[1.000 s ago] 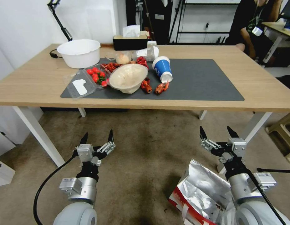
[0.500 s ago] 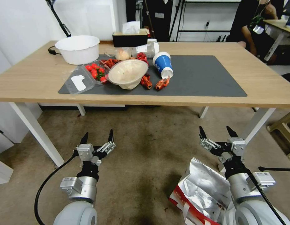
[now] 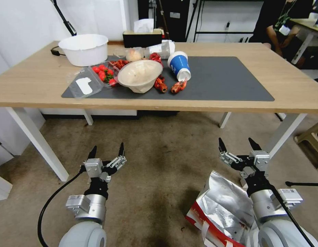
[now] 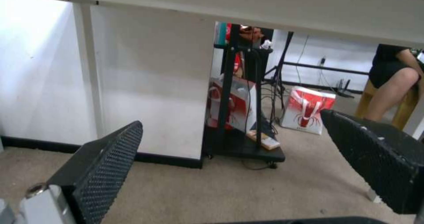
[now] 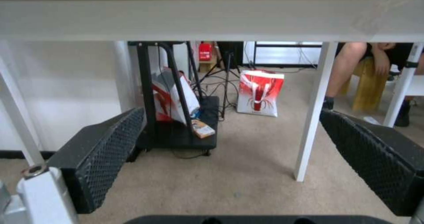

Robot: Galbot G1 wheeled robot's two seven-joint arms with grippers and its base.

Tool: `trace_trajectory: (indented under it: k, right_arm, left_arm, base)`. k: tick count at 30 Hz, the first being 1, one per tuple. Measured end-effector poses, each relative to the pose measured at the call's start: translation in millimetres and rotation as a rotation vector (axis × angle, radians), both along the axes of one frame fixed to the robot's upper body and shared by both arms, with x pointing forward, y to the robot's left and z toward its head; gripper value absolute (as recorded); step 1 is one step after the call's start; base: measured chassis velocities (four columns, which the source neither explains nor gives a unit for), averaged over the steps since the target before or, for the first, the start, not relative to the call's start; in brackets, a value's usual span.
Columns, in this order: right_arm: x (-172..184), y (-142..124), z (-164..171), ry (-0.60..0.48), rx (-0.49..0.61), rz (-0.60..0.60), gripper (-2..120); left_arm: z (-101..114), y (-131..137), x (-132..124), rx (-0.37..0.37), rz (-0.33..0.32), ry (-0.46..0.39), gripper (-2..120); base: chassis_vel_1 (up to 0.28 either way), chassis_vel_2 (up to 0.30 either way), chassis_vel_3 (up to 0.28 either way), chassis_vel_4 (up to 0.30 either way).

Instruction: Pick up the food delivery bag from the floor and place it on the table.

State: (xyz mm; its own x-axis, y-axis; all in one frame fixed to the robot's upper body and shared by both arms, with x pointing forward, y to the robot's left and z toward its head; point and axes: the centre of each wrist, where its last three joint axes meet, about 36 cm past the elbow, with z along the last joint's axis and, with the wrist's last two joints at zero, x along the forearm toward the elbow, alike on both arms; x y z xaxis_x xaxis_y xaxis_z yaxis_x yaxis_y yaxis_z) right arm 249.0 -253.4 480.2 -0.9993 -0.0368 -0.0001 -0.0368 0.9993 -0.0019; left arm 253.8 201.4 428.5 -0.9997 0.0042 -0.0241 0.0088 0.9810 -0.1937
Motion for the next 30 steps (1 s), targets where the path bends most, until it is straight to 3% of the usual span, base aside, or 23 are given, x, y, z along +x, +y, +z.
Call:
trace_trajectory:
  k: [30]
  right_arm:
    - [-0.8, -0.6, 0.0, 0.002, -0.001, 0.002, 100]
  left_arm:
    - [1.9, 0.8, -1.5, 0.000, 0.002, -0.005, 100]
  base:
    - [0.000, 0.000, 0.000, 0.000]
